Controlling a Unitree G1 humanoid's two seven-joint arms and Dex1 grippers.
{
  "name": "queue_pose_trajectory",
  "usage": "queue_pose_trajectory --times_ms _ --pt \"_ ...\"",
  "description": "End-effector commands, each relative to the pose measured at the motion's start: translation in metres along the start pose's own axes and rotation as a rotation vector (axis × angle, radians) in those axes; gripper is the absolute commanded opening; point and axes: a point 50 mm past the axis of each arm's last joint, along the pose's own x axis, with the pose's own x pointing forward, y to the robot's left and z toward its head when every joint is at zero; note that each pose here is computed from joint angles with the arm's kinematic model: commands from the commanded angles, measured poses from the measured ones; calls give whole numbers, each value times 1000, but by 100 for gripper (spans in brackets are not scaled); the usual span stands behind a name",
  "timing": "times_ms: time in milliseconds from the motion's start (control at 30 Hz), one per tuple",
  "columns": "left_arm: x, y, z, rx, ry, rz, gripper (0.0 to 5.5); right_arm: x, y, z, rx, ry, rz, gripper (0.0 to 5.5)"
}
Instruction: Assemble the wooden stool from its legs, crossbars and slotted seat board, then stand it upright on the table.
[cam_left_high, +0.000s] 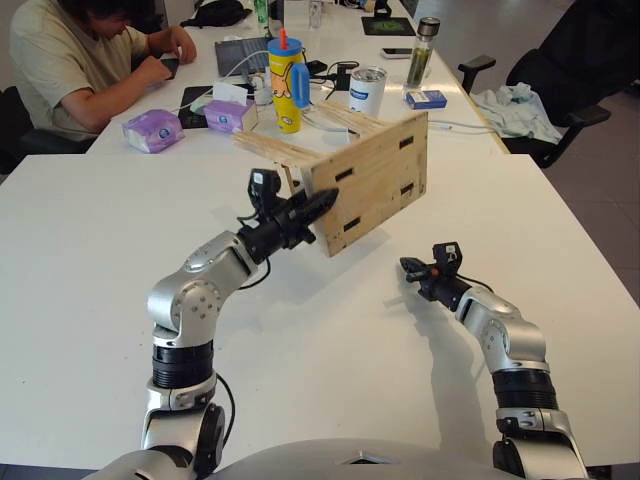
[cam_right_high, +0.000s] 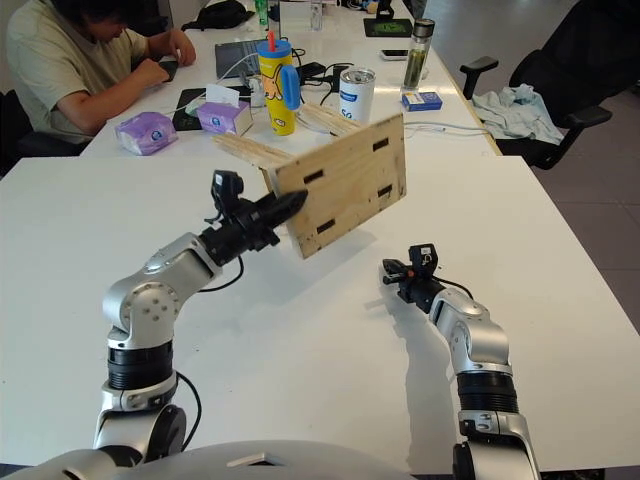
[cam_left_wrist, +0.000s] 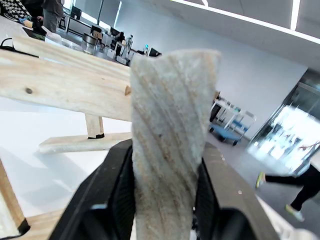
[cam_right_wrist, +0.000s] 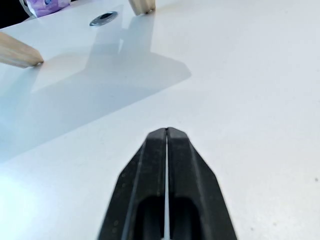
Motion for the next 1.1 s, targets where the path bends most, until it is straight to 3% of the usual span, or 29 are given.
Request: queue_pose_trajectory --times_ms 33,167,267,500,533,867,1000,1100 --pt "4 -29 110 -492 -554 -109 132 1 7 -18 46 44 -3 0" --pt "-12 1 122 -692 -717 128 132 2 9 -17 47 43 3 0" --pt "-30 35 108 -790 -776 331 132 4 11 -16 47 41 13 0" --pt "-56 81 71 -765 -706 508 132 6 13 -12 39 41 27 0" --pt "-59 84 71 -760 -712 509 168 6 13 -12 39 43 27 0" --pt "-79 85 71 -745 -818 375 324 6 13 -15 47 59 31 0" --pt "-98 71 57 -650 -848 303 326 6 13 -15 46 63 38 0" --pt "-114 58 33 -561 -743 315 326 4 13 -16 46 67 38 0"
